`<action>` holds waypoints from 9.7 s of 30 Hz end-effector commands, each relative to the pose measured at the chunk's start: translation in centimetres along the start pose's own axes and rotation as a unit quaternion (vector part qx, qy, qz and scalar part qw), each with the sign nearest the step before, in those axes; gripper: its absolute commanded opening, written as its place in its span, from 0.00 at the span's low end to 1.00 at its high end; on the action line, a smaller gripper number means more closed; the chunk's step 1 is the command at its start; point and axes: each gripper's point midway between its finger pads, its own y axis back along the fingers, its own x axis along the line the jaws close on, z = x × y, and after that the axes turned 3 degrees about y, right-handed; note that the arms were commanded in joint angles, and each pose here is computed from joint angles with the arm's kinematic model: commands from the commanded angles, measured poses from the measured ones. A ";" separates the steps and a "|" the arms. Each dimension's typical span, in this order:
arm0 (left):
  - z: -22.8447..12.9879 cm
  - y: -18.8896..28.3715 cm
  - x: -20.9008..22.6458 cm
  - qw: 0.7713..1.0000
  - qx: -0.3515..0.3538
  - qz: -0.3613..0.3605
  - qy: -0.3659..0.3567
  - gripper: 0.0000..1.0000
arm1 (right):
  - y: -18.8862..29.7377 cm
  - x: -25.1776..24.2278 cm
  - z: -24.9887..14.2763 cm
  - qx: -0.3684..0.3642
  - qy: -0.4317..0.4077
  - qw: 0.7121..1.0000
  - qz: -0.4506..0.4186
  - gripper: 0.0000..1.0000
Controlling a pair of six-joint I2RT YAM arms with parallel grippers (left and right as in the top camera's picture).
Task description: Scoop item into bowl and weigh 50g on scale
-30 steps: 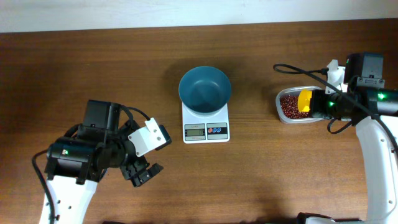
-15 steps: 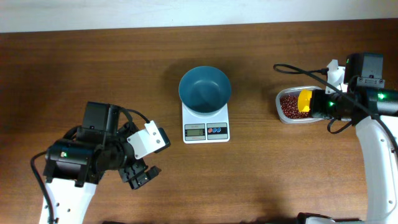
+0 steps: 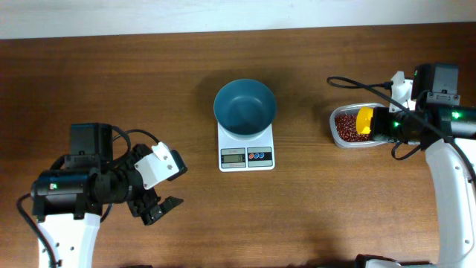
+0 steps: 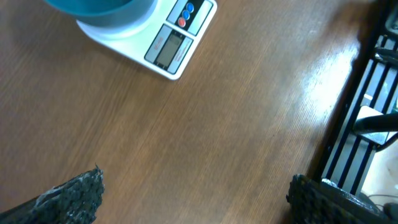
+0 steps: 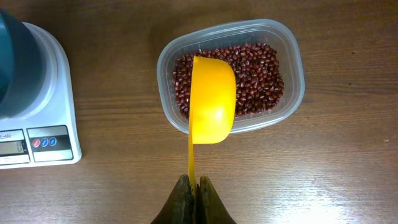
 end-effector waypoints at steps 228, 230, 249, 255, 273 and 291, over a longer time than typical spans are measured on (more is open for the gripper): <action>1.1 0.7 1.3 0.998 -0.018 0.034 -0.053 0.98 | -8.8 0.4 -0.5 0.096 -0.140 0.952 0.256 0.04; 1.1 0.7 1.3 0.998 -0.018 0.034 -0.053 0.99 | -8.7 0.0 -0.5 0.094 -0.145 0.952 0.255 0.04; 1.1 0.7 1.3 0.998 -0.018 0.034 -0.053 0.98 | -6.7 -0.6 -0.9 0.054 -0.141 0.929 0.338 0.04; 1.1 0.7 1.3 0.998 -0.018 0.034 -0.053 0.98 | -6.7 -0.6 -1.7 0.048 -0.145 0.920 0.360 0.04; 1.1 0.7 1.3 0.998 -0.018 0.034 -0.053 0.98 | -4.5 -0.2 0.4 -0.018 -0.167 0.883 0.439 0.04; 1.1 0.7 1.3 0.998 -0.018 0.034 -0.053 0.98 | -2.0 6.1 2.6 -0.018 -0.110 0.847 0.520 0.04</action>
